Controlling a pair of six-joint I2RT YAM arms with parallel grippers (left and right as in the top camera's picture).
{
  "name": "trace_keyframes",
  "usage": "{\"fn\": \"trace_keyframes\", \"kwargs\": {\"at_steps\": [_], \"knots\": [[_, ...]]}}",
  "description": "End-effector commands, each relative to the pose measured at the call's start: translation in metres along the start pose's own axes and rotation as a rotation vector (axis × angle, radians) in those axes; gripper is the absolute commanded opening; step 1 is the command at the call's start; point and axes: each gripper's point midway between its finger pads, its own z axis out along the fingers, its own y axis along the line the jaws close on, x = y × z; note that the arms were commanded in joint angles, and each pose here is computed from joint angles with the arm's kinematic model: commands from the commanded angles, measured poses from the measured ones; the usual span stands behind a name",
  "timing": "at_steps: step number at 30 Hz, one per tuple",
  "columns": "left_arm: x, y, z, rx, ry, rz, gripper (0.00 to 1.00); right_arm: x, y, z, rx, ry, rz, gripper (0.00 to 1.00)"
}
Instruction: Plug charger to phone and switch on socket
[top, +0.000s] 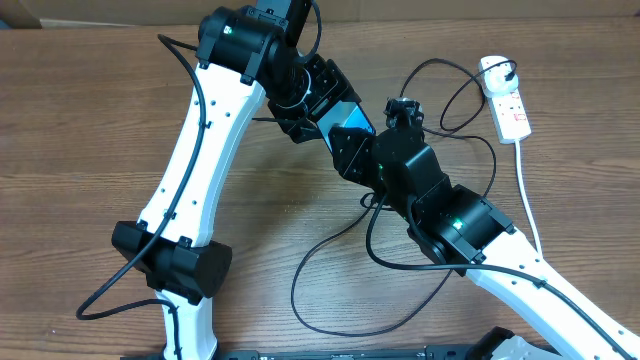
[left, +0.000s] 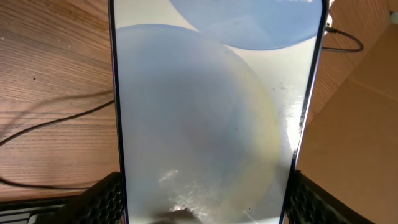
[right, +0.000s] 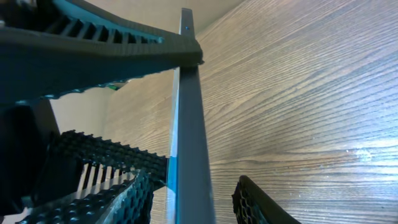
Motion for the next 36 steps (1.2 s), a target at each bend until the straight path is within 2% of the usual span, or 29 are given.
{"fn": "trace_keyframes", "kwargs": {"at_steps": [1, 9, 23, 36], "knots": [[0.0049, -0.0049, -0.0100, 0.022, -0.019, 0.050, 0.68, -0.0144, 0.0205, -0.0153, -0.060, -0.038, 0.004, 0.42], [0.0066, -0.0026, -0.0100, 0.013, -0.012, 0.042, 0.68, -0.0160, 0.0227, -0.0167, -0.069, -0.045, 0.005, 0.39], [0.0078, -0.0003, -0.0099, 0.004, -0.007, 0.038, 0.68, -0.0208, 0.0228, -0.0168, -0.067, -0.067, 0.006, 0.39], [0.0079, 0.0002, -0.0099, 0.002, -0.006, 0.044, 0.68, -0.0228, 0.0233, -0.0169, -0.068, -0.078, 0.006, 0.31]]}}
